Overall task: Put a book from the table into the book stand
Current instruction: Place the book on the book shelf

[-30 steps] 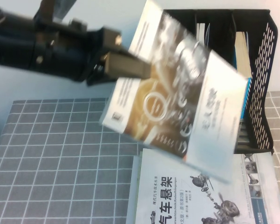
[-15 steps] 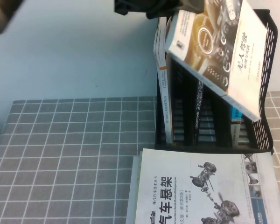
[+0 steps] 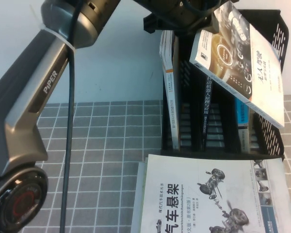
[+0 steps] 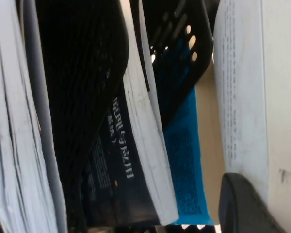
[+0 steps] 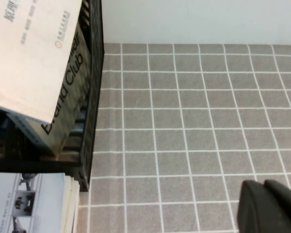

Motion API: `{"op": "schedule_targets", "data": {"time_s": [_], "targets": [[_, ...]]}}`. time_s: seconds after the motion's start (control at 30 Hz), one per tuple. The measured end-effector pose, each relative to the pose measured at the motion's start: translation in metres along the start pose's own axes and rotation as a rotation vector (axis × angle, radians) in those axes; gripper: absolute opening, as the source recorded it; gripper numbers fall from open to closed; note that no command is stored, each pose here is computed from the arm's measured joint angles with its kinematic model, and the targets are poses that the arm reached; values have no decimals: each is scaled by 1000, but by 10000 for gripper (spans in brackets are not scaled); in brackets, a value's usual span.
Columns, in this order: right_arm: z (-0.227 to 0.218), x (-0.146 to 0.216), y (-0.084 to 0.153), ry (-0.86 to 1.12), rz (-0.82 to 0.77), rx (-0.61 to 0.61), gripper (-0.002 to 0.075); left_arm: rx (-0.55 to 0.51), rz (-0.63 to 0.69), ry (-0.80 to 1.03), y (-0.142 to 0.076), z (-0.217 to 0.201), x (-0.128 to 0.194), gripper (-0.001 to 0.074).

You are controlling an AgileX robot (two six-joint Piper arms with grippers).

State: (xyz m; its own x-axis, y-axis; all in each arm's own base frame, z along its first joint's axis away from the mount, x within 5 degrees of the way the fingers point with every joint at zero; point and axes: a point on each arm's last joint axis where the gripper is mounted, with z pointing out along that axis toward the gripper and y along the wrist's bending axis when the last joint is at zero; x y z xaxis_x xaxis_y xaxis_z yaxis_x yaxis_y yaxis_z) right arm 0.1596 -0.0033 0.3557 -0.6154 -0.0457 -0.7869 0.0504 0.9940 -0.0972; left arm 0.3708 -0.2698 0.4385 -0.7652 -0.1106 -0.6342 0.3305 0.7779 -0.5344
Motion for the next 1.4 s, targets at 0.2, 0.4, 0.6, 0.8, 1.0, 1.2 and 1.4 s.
{"op": "schedule_targets", "data": {"time_s": [0.2, 0.4, 0.6, 0.8, 1.0, 1.2, 1.4], "targets": [[0, 0, 3, 4, 4, -33, -3, -34, 79, -24, -20, -10, 6, 97], [0, 0, 5, 3, 14, -59, -3, -94, 209, -96, -51, -19, 20, 97], [0, 0, 8, -3, 14, -92, -3, -151, 314, -167, -71, -7, 34, 97], [-1, 0, 11, -1, 18, -124, -3, -175, 328, -194, -70, 28, 42, 97], [-1, 0, 12, -1, 19, -134, -3, -200, 307, -230, -66, 49, 45, 97], [-1, 0, 13, 4, 23, -140, -3, -191, 309, -256, -66, 54, 45, 107], [-1, 1, 13, 13, 7, -147, -3, -258, 179, -262, -59, 50, 44, 116]]}}
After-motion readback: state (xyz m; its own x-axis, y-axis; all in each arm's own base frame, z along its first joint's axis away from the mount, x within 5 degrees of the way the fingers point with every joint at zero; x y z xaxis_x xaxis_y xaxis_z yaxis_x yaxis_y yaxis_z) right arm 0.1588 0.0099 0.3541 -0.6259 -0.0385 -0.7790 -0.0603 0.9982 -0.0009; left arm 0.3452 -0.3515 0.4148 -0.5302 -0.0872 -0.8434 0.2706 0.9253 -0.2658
